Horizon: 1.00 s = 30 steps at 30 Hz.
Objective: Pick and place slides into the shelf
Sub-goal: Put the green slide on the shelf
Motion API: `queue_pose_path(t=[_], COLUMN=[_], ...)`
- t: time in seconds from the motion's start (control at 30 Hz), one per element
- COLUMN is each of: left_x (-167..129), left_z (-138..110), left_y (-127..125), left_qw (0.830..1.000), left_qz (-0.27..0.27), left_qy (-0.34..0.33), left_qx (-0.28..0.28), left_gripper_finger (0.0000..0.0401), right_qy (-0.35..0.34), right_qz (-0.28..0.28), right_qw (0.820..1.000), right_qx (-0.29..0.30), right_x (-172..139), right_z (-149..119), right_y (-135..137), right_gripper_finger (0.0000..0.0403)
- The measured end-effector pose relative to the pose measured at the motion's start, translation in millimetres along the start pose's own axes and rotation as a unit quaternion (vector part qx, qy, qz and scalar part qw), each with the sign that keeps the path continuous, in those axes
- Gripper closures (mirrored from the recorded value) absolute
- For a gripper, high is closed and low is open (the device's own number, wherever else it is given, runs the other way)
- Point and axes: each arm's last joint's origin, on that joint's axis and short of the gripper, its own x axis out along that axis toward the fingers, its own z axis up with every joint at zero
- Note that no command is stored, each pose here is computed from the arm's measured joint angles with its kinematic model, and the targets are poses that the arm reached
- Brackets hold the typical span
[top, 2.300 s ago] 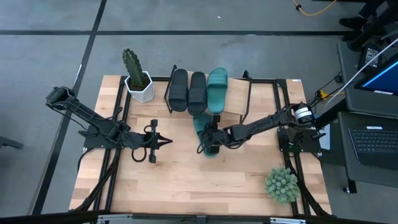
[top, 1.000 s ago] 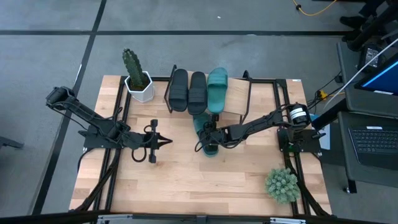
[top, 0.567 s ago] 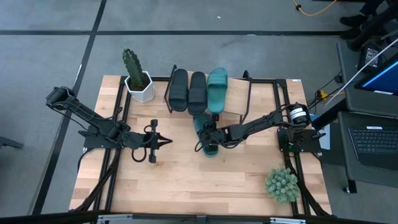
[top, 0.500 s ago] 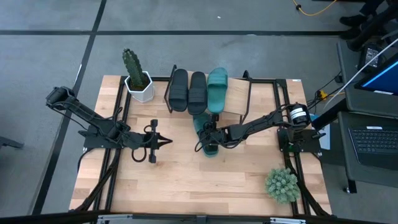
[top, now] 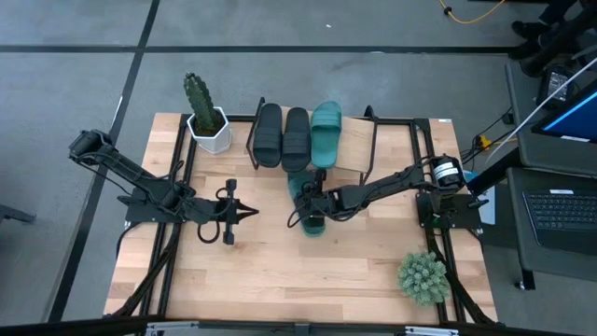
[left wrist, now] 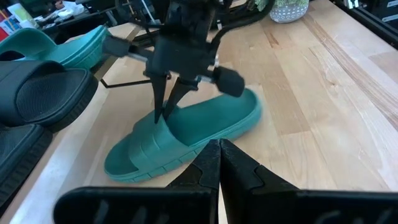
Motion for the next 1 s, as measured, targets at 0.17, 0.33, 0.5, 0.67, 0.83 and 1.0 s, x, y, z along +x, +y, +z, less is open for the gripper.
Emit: queue_pose_path(t=[0.17, 0.33, 0.5, 0.67, 0.83, 1.0], left_x=[0.0, 0.0, 0.0, 0.0, 0.0, 0.0], left_z=[0.0, 0.0, 0.0, 0.0, 0.0, 0.0], left_y=[0.0, 0.0, 0.0, 0.0, 0.0, 0.0], left_qw=[1.0, 1.0, 1.0, 1.0, 1.0, 1.0], left_qz=[0.0, 0.0, 0.0, 0.0, 0.0, 0.0], left_qy=[0.0, 0.0, 0.0, 0.0, 0.0, 0.0], left_qx=[-0.001, -0.001, -0.001, -0.002, -0.003, -0.003], left_gripper_finger=[0.0401, 0.0401, 0.0401, 0.0401, 0.0401, 0.0401], right_qy=[0.012, 0.041, 0.046, 0.036, 0.028, 0.032], right_qz=[0.006, 0.014, 0.029, 0.041, 0.051, 0.03], right_qw=[1.0, 0.999, 0.998, 0.998, 0.998, 0.998], right_qx=[0.008, 0.013, 0.012, 0.023, 0.035, 0.039], right_x=[-19.7, -46.5, -75.5, -105.8, -130.9, -145.7], right_z=[21.6, 36.6, 48.2, 58.7, 64.2, 63.9], right_y=[-6.3, -9.5, -3.6, 4.1, 11.2, 12.2], right_gripper_finger=[0.039, 0.039, 0.039, 0.0391, 0.0391, 0.0391])
